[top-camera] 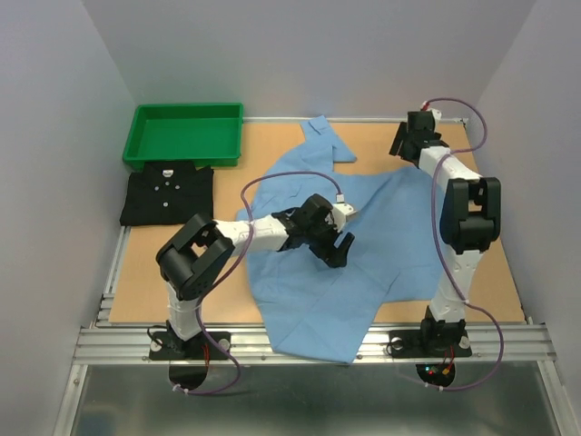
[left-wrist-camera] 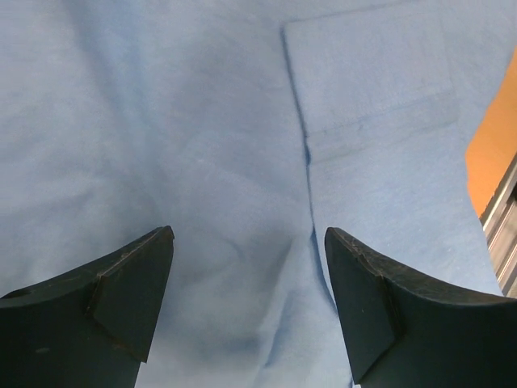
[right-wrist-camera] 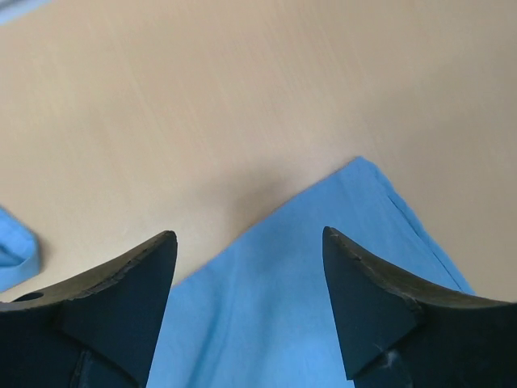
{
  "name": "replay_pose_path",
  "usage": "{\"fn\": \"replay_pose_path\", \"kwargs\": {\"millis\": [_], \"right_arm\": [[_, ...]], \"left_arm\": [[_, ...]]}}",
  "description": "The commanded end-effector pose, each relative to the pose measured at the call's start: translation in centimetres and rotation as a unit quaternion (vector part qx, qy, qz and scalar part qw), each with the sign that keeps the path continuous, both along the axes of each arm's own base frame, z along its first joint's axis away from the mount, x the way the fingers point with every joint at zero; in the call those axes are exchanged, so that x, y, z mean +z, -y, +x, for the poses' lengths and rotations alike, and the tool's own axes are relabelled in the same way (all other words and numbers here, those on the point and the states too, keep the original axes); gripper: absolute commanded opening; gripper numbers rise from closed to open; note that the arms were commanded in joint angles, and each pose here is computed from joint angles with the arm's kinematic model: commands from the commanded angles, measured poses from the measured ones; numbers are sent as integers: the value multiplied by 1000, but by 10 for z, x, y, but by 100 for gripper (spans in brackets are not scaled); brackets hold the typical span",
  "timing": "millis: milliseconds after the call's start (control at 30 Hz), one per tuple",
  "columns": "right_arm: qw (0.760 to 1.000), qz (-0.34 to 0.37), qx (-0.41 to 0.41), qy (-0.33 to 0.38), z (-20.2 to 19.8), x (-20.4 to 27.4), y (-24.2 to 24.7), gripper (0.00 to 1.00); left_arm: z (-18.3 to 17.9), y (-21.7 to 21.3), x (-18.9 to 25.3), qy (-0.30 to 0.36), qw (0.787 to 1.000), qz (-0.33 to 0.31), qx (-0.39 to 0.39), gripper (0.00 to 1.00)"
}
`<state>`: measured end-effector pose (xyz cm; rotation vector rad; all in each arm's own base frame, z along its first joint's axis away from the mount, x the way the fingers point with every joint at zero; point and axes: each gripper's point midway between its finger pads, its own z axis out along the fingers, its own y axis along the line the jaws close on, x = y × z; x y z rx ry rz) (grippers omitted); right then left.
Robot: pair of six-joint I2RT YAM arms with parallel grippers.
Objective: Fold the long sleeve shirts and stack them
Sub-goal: Flatten the shirt out
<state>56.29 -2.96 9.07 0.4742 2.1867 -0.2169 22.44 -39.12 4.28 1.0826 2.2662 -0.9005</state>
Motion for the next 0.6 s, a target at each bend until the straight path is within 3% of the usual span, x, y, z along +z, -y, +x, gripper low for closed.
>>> {"fn": "replay_pose_path", "kwargs": {"millis": [0,100,300,567], "right_arm": [[995,48,-33,79,-16,68,8,78],[991,92,-65,75,-55,69,19,77],[985,154,-61,38,-109,41,4,77],[976,206,-70,-20,-178,-8,-16,77]], "left_arm": [[50,-12,77,54,994,-22,93,88],[114,-47,112,79,975,-41,203,88],[187,-96,104,62,947,-37,314,82],[248,-113,72,46,931,-24,361,76]]}}
